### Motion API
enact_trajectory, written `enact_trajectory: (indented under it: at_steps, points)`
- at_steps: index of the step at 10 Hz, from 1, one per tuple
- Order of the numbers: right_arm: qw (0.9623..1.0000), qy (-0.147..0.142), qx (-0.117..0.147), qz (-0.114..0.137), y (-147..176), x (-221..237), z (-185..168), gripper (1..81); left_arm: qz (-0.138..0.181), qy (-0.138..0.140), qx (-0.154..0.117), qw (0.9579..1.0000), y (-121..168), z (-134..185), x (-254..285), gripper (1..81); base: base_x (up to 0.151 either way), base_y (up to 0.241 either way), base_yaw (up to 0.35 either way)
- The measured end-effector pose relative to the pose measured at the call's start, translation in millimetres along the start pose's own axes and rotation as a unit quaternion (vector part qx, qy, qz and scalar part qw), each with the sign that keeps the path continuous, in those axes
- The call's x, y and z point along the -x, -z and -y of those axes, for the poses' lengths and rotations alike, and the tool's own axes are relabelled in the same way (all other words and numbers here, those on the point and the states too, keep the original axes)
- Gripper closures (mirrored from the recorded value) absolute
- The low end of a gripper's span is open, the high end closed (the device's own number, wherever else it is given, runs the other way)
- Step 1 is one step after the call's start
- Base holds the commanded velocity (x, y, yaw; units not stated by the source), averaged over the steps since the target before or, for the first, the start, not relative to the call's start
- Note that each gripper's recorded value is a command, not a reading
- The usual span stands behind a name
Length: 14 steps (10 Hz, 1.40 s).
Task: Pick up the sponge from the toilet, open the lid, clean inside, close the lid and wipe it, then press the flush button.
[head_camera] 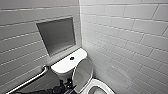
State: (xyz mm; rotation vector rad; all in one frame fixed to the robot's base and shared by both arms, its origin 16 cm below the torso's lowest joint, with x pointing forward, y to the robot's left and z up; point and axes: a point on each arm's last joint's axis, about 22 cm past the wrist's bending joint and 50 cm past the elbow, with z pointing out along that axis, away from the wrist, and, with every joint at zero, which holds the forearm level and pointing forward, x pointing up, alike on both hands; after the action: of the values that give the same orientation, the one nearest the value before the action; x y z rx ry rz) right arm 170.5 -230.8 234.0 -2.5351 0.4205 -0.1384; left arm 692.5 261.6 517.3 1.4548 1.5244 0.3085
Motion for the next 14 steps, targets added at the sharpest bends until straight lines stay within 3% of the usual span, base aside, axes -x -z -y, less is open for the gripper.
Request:
enact_trajectory:
  at_steps: [5,10,11,12,13,14]
  points:
    - [1.0000,-0.001,0.000,0.000,0.5,1.4,0.1,81.1,-0.010,-0.005,-0.002,0.9999,19.6,-7.6,-21.0,1.0,0.000,0.000,0.000]
    - [1.0000,-0.004,-0.002,-0.004,6.3,5.9,-3.1,81.1,-0.010,-0.044,0.002,0.9990,40.6,-3.4,-31.4,1.0,0.000,0.000,0.000]
    - [1.0000,-0.003,-0.003,-0.006,6.2,4.3,-2.5,81.1,-0.063,-0.124,0.034,0.9897,61.1,-13.2,-74.7,1.0,0.000,0.000,0.000]
    - [1.0000,-0.003,-0.004,-0.007,6.2,3.8,-2.1,81.1,-0.121,-0.154,0.036,0.9799,98.3,-11.0,-133.3,1.0,0.000,0.000,0.000]
    - [1.0000,-0.003,-0.004,-0.007,6.1,3.3,-1.9,81.1,-0.130,-0.177,0.020,0.9753,116.4,14.7,-148.0,1.0,0.000,0.000,0.000]
    - [1.0000,-0.003,-0.004,-0.007,6.1,3.5,-1.9,81.1,-0.095,-0.196,-0.002,0.9760,110.4,51.7,-123.7,1.0,0.000,0.000,0.000]
